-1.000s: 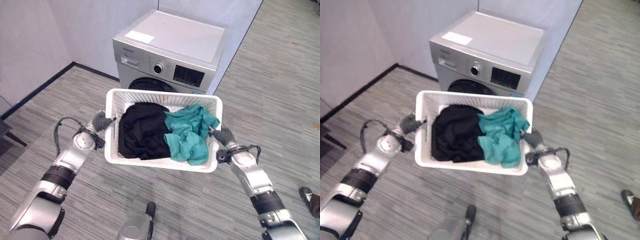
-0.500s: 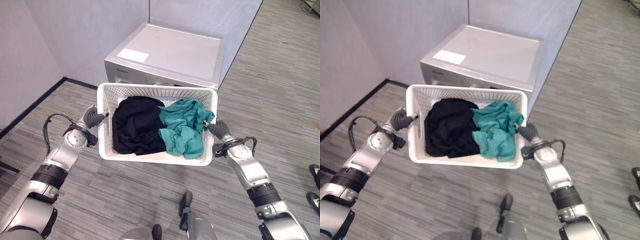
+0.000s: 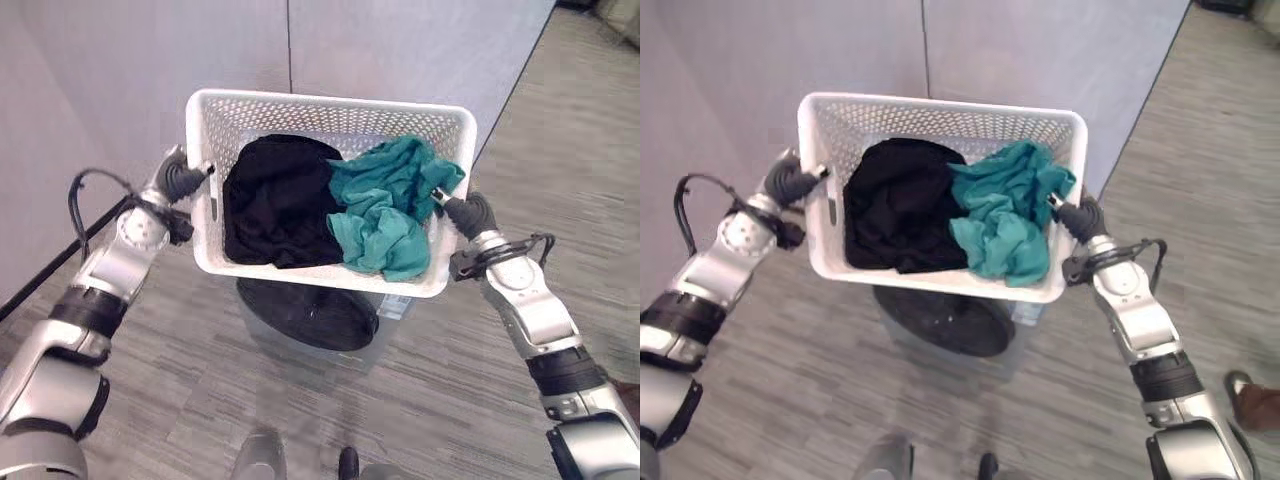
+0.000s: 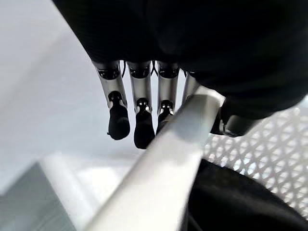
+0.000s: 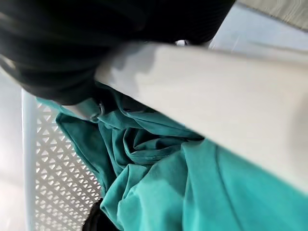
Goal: Grab the laundry basket,head to the washer,open it,put in the laundry and shut it.
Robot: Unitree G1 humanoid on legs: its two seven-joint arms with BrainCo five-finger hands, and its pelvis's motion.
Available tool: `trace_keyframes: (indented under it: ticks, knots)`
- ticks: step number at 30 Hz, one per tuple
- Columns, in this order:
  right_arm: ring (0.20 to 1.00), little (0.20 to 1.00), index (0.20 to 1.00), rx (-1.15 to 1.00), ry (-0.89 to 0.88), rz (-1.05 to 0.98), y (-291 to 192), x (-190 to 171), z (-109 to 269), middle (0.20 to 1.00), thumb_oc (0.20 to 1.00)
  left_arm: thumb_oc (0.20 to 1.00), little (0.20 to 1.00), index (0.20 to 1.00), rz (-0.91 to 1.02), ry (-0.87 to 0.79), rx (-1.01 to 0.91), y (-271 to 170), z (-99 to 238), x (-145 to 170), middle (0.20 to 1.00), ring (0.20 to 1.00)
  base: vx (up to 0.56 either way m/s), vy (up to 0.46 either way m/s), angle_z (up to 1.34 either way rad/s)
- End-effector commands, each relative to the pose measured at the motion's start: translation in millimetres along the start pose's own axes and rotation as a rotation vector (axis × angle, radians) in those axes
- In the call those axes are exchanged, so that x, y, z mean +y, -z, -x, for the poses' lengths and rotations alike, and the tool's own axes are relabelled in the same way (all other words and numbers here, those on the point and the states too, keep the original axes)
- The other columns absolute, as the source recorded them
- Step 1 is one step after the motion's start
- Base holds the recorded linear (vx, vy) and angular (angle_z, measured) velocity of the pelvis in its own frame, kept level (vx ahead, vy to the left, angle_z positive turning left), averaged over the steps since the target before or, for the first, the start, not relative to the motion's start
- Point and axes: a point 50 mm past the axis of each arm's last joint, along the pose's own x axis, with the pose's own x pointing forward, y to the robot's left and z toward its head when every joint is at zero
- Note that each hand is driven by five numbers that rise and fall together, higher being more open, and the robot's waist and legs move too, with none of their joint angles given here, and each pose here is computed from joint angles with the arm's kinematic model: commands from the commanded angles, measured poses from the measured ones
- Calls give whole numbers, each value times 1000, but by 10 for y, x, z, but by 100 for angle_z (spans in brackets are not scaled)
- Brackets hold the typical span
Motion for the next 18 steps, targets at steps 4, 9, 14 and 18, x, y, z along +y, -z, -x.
trace_keyframes:
  ticks: [4, 9, 14, 18]
  knots:
    - [200, 200, 200, -93, 48, 119, -158, -253, -34, 200, 200, 200, 200, 200, -11, -273, -32, -197, -136, 712, 200, 200, 151, 151, -67]
    - [200, 200, 200, 7, 15, 105, 89, -189, -23, 200, 200, 200, 200, 200, -54, -207, 12, -117, -177, 609, 200, 200, 146, 147, -18]
    - [200, 200, 200, 167, 21, 179, 335, -306, -128, 200, 200, 200, 200, 200, -101, -136, 102, 13, -230, 528, 200, 200, 128, 89, -34]
    - [200, 200, 200, 225, 46, 249, 328, -455, -255, 200, 200, 200, 200, 200, -115, -100, 139, 25, -286, 462, 200, 200, 71, 44, -13]
